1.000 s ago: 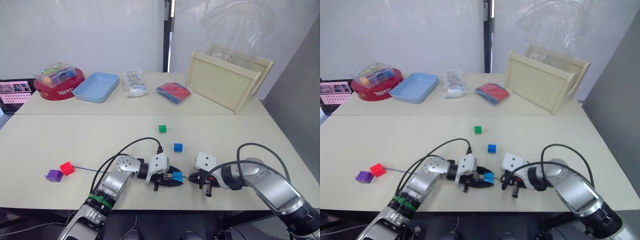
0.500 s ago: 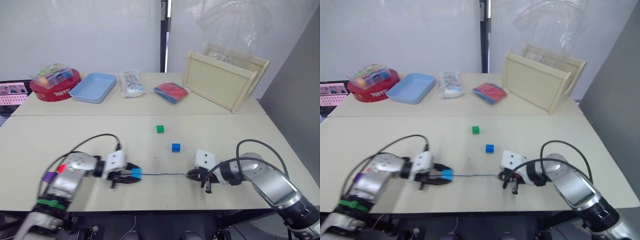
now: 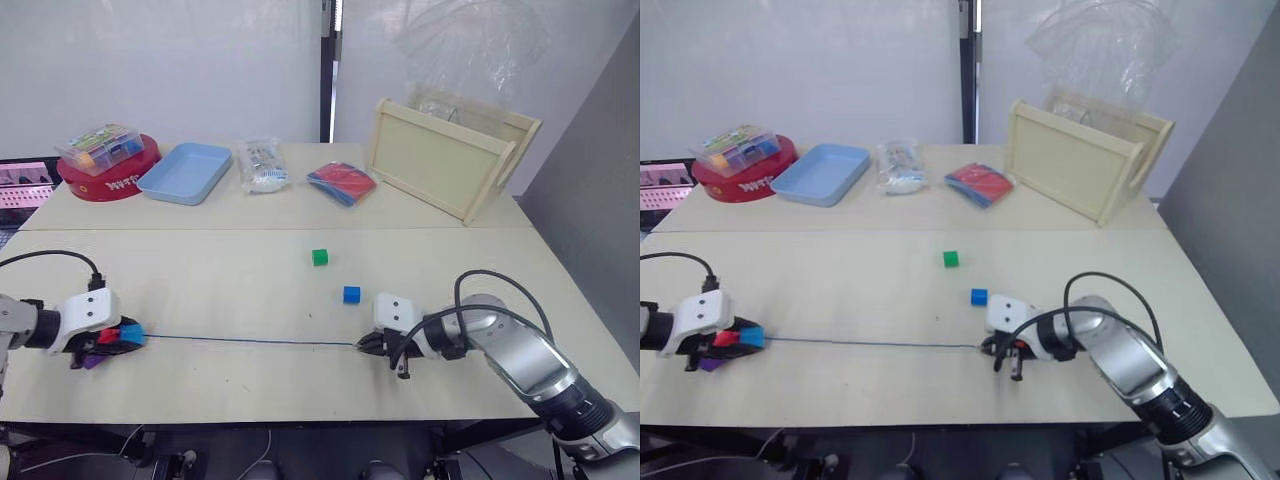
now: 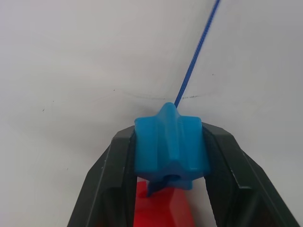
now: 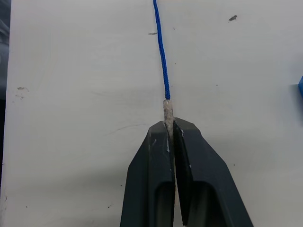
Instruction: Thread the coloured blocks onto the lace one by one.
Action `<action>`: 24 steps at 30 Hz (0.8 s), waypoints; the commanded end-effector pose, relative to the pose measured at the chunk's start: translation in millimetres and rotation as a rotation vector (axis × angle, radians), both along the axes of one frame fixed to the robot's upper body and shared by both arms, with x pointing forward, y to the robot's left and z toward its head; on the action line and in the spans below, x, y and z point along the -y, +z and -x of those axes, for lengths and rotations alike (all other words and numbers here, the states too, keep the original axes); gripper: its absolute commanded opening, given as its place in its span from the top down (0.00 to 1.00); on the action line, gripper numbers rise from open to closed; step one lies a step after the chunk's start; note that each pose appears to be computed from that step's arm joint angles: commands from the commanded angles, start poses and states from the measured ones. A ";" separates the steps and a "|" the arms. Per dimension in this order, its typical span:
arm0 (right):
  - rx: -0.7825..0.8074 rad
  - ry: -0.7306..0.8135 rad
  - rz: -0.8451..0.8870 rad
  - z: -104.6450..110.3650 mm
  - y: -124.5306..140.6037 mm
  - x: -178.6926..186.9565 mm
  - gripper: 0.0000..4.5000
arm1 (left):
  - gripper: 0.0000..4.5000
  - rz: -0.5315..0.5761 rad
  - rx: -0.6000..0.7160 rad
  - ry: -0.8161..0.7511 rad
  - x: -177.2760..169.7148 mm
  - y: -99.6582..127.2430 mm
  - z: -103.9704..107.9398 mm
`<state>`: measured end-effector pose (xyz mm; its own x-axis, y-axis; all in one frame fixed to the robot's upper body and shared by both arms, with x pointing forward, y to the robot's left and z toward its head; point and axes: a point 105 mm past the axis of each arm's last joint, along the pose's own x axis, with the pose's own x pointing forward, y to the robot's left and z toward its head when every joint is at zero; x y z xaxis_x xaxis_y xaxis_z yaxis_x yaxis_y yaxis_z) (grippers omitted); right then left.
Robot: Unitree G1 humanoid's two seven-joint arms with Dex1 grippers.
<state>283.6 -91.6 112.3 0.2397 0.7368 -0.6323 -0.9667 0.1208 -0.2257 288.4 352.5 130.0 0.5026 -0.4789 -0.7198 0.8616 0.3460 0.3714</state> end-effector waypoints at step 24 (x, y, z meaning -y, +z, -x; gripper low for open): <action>0.029 0.043 -0.010 5.8 12.6 -14.5 1.00 | 0.00 0.733 -0.063 -0.559 266.6 13.3 -14.0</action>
